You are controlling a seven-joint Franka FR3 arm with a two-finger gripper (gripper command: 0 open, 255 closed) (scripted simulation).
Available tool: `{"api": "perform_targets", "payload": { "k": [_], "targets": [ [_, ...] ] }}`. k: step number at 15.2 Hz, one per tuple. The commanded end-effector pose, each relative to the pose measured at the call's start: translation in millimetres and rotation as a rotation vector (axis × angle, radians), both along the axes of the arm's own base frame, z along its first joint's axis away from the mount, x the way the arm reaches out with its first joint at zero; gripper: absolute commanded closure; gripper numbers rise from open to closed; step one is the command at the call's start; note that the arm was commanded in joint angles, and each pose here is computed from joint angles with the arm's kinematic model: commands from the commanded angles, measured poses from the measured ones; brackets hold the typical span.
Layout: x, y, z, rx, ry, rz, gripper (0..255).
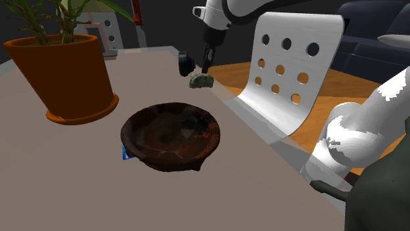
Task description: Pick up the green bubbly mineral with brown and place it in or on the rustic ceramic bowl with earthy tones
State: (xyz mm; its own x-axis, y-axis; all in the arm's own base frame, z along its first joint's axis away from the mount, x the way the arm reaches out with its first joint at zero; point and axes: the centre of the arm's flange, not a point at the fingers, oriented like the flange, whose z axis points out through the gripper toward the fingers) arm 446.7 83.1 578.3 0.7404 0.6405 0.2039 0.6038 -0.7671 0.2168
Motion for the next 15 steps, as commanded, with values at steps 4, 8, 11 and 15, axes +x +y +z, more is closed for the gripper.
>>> {"api": "perform_targets", "payload": {
  "k": [4,8,11,15],
  "targets": [
    [-12,-67,-20,0.223,-0.034,0.386,0],
    [-4,-103,-50,0.368,-0.057,0.636,0],
    [0,-96,-63,0.368,-0.057,0.636,0],
    [2,-89,-75,0.368,-0.057,0.636,0]
  ]
}}
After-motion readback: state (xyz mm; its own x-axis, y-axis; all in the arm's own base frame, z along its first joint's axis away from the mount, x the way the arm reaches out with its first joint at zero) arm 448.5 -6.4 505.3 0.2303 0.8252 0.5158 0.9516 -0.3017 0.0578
